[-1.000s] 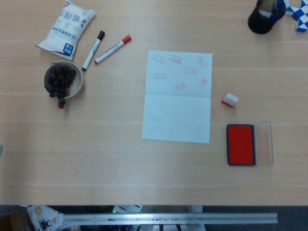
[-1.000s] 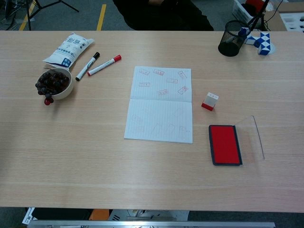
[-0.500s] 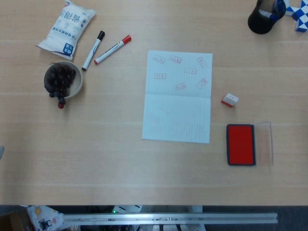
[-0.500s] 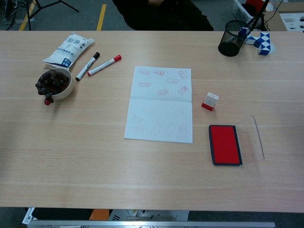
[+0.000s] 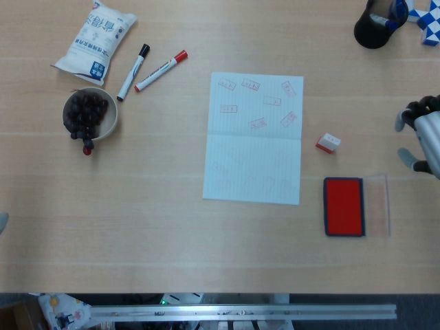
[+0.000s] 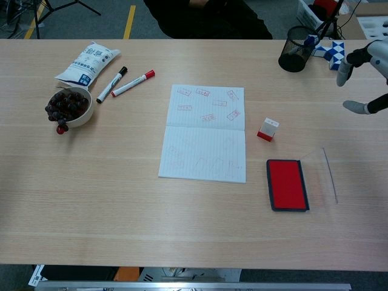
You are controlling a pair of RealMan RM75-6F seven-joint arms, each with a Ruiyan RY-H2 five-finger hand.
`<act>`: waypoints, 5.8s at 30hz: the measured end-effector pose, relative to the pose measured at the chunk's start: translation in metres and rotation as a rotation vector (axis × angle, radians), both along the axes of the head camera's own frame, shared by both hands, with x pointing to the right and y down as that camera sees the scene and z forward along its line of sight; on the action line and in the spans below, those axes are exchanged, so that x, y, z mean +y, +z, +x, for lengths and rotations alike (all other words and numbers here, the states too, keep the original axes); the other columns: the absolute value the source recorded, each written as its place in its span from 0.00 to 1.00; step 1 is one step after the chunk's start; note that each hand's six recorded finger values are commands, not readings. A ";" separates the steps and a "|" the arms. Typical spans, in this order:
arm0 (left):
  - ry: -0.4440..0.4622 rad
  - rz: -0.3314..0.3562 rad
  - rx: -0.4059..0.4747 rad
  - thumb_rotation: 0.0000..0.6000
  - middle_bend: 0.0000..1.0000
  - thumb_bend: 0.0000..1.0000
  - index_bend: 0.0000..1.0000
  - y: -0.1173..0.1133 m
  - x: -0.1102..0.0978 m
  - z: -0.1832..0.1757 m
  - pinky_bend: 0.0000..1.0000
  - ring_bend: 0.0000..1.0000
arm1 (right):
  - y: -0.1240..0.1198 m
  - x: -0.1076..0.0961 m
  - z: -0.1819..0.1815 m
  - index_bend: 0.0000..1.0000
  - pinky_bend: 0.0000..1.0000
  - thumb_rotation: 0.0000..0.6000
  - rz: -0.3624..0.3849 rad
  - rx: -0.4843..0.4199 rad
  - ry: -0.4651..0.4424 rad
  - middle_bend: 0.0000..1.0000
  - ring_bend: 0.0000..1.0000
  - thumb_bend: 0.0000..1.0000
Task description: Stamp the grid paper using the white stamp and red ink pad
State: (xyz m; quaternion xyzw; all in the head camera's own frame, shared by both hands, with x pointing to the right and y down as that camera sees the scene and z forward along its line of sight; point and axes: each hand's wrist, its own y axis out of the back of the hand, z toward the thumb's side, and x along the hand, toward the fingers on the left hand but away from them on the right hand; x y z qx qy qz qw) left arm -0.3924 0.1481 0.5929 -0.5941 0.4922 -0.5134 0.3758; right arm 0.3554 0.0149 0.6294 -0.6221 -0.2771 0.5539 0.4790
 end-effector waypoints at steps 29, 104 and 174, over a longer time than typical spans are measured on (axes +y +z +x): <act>0.008 -0.016 0.001 1.00 0.12 0.17 0.14 0.003 0.004 -0.003 0.10 0.16 | 0.105 -0.031 -0.059 0.49 0.29 1.00 -0.181 0.131 0.034 0.42 0.27 0.11; -0.033 -0.002 -0.007 1.00 0.12 0.17 0.15 0.001 0.007 -0.022 0.10 0.16 | 0.148 -0.019 -0.094 0.51 0.29 1.00 -0.254 0.170 -0.021 0.42 0.27 0.26; -0.042 -0.035 -0.013 1.00 0.12 0.17 0.15 0.008 0.013 -0.025 0.10 0.16 | 0.111 0.054 -0.053 0.62 0.29 1.00 -0.293 0.249 -0.352 0.48 0.29 0.37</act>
